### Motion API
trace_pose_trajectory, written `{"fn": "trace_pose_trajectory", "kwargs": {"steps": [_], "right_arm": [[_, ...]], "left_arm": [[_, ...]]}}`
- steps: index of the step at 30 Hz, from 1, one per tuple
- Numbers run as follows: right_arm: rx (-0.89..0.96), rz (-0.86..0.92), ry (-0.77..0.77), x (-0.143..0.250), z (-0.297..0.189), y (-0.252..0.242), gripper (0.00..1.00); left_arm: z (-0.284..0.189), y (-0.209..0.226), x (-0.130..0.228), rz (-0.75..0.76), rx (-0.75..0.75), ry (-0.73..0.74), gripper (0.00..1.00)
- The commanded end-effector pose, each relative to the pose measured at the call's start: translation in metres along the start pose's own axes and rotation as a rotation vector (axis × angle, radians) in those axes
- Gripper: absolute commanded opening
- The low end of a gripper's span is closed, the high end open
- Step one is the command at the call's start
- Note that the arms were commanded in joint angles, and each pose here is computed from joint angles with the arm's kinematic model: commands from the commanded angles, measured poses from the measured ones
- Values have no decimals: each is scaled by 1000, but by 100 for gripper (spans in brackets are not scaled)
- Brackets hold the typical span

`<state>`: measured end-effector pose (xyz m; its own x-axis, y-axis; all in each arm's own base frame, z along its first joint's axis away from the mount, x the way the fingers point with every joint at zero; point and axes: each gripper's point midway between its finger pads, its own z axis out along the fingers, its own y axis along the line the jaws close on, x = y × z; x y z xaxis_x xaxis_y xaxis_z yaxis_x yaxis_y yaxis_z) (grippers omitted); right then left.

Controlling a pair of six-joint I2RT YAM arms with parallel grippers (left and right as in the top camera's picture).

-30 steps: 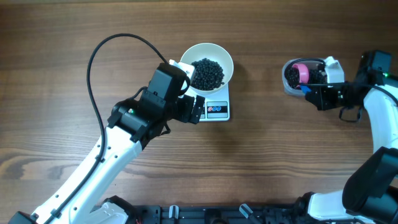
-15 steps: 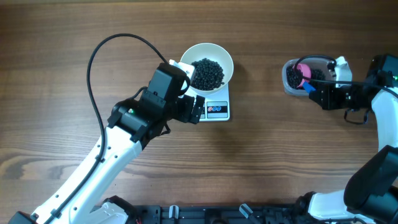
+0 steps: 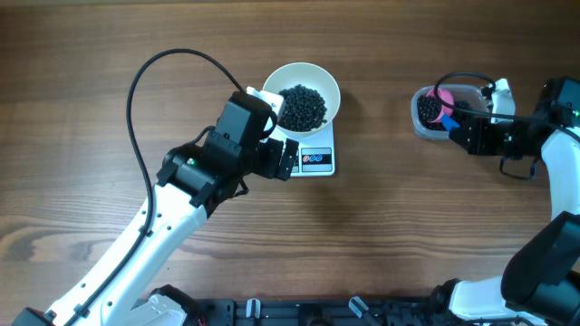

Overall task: Scoop item into bowl and weigh 150g on scale
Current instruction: 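Dip the scoop into the beans and drag to fill it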

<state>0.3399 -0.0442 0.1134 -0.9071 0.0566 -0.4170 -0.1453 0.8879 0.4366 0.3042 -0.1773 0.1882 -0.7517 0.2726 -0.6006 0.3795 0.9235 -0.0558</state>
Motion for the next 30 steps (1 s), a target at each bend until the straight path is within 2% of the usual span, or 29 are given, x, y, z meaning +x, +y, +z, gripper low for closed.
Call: {"fn": "trace_pose_trajectory", "kwargs": {"steps": [1,6,14,18,22,30], "right_arm": [[-51,53,-20,-6,2,6,4],[-57,214,-17,-6,2,7,4],[-66,361,-15,-6,2,8,4],[-128,367,-30,-11,0,18,4],[-128,424,-42,-15,0,17,4],[-112,422,-43,-15,1,14,4]], "left_arm": [[-1,-2,-5,12,9,-7,100],[-1,-2,-5,12,9,-7,100],[-1,-2,-5,12,9,-7,100],[-1,-2,-5,12,9,-7,100],[-1,-2,-5,12,9,-7,100],[-1,-2,-5,12,9,-7,100]]}}
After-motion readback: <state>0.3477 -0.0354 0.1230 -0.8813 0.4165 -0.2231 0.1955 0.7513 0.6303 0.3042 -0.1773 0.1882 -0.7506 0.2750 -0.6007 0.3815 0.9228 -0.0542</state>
